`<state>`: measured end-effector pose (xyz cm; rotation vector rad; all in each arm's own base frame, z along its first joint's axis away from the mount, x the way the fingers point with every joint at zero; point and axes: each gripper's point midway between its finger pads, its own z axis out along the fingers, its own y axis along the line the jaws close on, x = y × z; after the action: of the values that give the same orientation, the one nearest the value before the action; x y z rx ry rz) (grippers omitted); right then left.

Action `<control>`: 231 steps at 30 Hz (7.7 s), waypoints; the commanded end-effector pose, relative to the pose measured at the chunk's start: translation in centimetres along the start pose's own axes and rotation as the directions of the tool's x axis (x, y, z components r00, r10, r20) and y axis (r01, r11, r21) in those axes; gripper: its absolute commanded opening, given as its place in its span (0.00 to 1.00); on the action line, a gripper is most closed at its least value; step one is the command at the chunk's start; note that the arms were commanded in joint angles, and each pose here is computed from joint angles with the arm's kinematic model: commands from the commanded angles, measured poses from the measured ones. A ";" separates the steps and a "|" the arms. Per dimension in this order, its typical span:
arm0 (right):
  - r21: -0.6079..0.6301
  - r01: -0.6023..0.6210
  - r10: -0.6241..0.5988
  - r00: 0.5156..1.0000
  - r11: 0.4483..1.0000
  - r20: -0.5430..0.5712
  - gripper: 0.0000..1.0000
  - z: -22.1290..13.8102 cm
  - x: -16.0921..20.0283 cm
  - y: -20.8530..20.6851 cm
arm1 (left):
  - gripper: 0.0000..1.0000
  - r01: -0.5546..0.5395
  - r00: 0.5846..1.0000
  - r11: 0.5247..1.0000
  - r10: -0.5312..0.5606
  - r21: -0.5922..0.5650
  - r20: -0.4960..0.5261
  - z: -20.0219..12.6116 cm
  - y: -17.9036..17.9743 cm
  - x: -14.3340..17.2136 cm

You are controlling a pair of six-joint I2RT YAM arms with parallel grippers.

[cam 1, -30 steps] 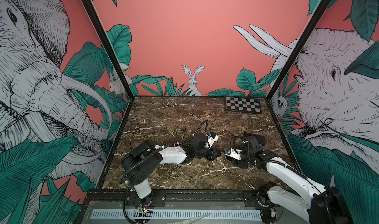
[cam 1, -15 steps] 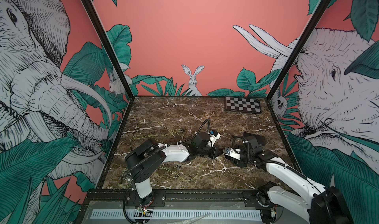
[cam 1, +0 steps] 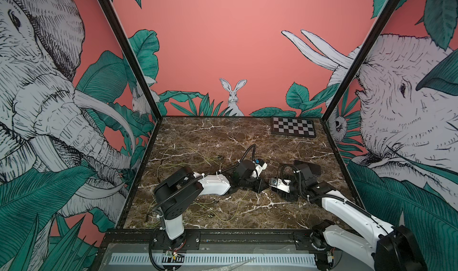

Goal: Plug wired earphones into phones
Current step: Insert the wired earphone into the phone.

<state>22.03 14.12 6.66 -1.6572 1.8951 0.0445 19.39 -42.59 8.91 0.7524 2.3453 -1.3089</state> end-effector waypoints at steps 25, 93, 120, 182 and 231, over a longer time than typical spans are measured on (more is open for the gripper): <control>0.006 0.030 -0.031 0.999 1.000 0.034 0.73 0.5 -0.8 0.1 | 0.00 -0.014 0.999 1.000 0.014 -0.017 -0.032 0.6 -0.1 0.0; -0.005 0.043 -0.043 0.998 0.999 0.039 0.72 1.0 -0.6 0.6 | 0.00 -0.033 0.999 0.998 0.032 -0.044 -0.033 1.0 0.3 0.1; 0.047 0.038 -0.042 0.996 0.998 0.080 0.72 0.7 -1.3 -0.1 | 0.00 -0.028 0.997 0.999 0.026 -0.027 -0.075 1.4 0.5 1.4; 0.037 0.118 -0.122 0.985 0.992 0.121 0.70 0.2 -1.9 1.2 | 0.00 -0.096 0.980 0.995 0.096 0.006 -0.176 1.7 -0.5 2.7; 0.076 0.138 -0.149 0.977 0.987 0.152 0.68 -0.6 -3.1 0.8 | 0.00 -0.164 0.956 0.985 0.147 -0.048 -0.252 1.6 -1.7 2.9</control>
<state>19.70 14.18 5.12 -1.7602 1.7808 0.0027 16.90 -42.59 6.12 1.0556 2.5124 -1.0771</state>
